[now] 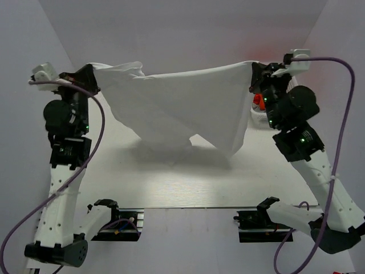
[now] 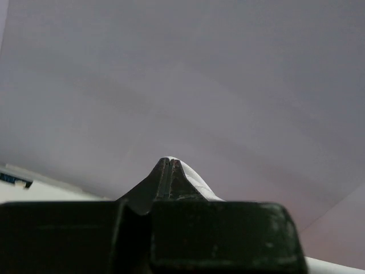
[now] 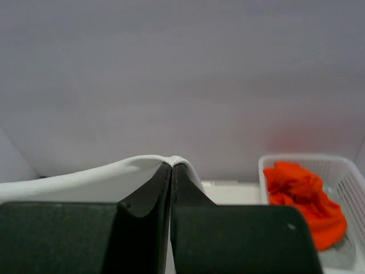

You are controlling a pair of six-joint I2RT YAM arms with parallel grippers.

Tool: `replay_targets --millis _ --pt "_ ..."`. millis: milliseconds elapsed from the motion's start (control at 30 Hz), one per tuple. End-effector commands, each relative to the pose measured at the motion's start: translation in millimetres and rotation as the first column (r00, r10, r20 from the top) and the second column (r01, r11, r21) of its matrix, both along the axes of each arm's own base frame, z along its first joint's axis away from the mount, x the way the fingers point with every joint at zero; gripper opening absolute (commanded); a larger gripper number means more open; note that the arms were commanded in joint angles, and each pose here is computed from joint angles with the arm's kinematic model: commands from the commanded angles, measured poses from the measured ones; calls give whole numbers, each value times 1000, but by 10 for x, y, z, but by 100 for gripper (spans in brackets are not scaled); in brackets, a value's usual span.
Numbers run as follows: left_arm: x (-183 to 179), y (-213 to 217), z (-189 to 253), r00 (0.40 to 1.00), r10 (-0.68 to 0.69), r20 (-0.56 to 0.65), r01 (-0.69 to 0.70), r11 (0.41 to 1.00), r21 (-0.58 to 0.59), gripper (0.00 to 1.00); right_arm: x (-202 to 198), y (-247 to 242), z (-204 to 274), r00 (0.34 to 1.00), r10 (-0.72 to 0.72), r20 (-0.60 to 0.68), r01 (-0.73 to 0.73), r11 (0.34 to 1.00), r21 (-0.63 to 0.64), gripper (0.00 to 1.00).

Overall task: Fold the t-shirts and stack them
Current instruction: Flatten out the tshirt

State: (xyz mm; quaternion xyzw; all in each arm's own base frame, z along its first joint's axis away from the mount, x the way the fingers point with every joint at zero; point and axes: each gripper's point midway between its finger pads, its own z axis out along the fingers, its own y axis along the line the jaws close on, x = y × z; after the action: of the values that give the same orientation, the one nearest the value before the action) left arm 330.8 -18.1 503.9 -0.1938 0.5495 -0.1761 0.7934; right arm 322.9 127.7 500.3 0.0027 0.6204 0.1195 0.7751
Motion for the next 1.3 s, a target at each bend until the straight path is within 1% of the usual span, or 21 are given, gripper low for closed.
replay_targets --millis 0,33,167,200,400,567,667,767,800,833,867,900,933,1000,1033,1067,1100,1133,1200,1233,1267 --pt "-463 63 494 993 12 121 -15 1000 22 0 -413 -125 662 985 63 158 -67 998 17 0" --pt "-589 54 651 987 0 162 -3 1000 23 0 -557 -132 828 974 103 203 -108 994 14 0" --pt "-1046 62 1016 965 -24 261 13 999 42 0 -954 -75 1144 933 239 268 -243 970 -21 0" --pt "-1092 67 1066 963 -23 269 13 999 41 0 -1024 -81 1186 926 256 278 -260 965 -24 0" --pt "-1812 135 1553 915 -19 404 -4 998 56 0 -1492 -85 1351 870 382 312 -385 921 -54 0" --pt "-2011 91 1698 897 -52 439 20 997 78 0 -1591 -117 1359 860 394 324 -400 915 -52 0" --pt "-1719 41 1592 922 -65 381 33 995 90 0 -1431 -26 1224 875 396 279 -398 916 -51 0" --pt "-1164 24 1229 964 -48 261 29 997 75 0 -1095 157 877 902 392 181 -391 919 -45 0" --pt "-916 28 992 981 -36 193 25 998 59 0 -867 134 685 937 324 131 -323 946 -25 0" --pt "-748 27 822 989 -29 145 22 999 46 0 -732 159 590 949 298 106 -300 954 2 0" --pt "-492 18 474 998 -21 62 19 999 40 0 -517 172 302 969 244 33 -244 970 17 0" --pt "-301 41 262 1000 2 17 -2 999 35 0 -426 171 236 976 217 35 -218 975 32 0" --pt "-71 56 -161 998 20 -66 -19 1000 13 0 -157 235 -332 982 166 -92 -164 986 27 0" --pt "154 47 -653 985 36 -166 -36 999 -1 0 -5 278 -586 983 140 -118 -136 990 47 0" --pt "300 42 -949 974 42 -225 -44 999 -3 0 128 318 -1151 968 113 -226 -111 994 22 0" --pt "411 20 -1454 948 37 -315 -44 999 -13 0 222 348 -1410 954 100 -282 -95 995 33 0" --pt "498 -17 -1645 943 24 -333 -29 1000 -10 0 284 385 -1486 954 103 -281 -89 994 62 0" --pt "611 -40 -2202 900 20 -436 -32 999 -22 0 416 447 -2135 908 87 -409 -85 996 23 0" --pt "734 -58 -2695 855 22 -519 -36 999 -17 0 487 481 -2535 870 76 -487 -74 997 23 0" --pt "766 -66 -2999 818 22 -574 -40 999 -19 0 633 508 -3017 808 47 -587 -62 998 -6 0" --pt "815 -78 -3229 784 20 -620 -47 999 -27 0 685 535 -3112 787 42 -615 -64 998 -14 0"
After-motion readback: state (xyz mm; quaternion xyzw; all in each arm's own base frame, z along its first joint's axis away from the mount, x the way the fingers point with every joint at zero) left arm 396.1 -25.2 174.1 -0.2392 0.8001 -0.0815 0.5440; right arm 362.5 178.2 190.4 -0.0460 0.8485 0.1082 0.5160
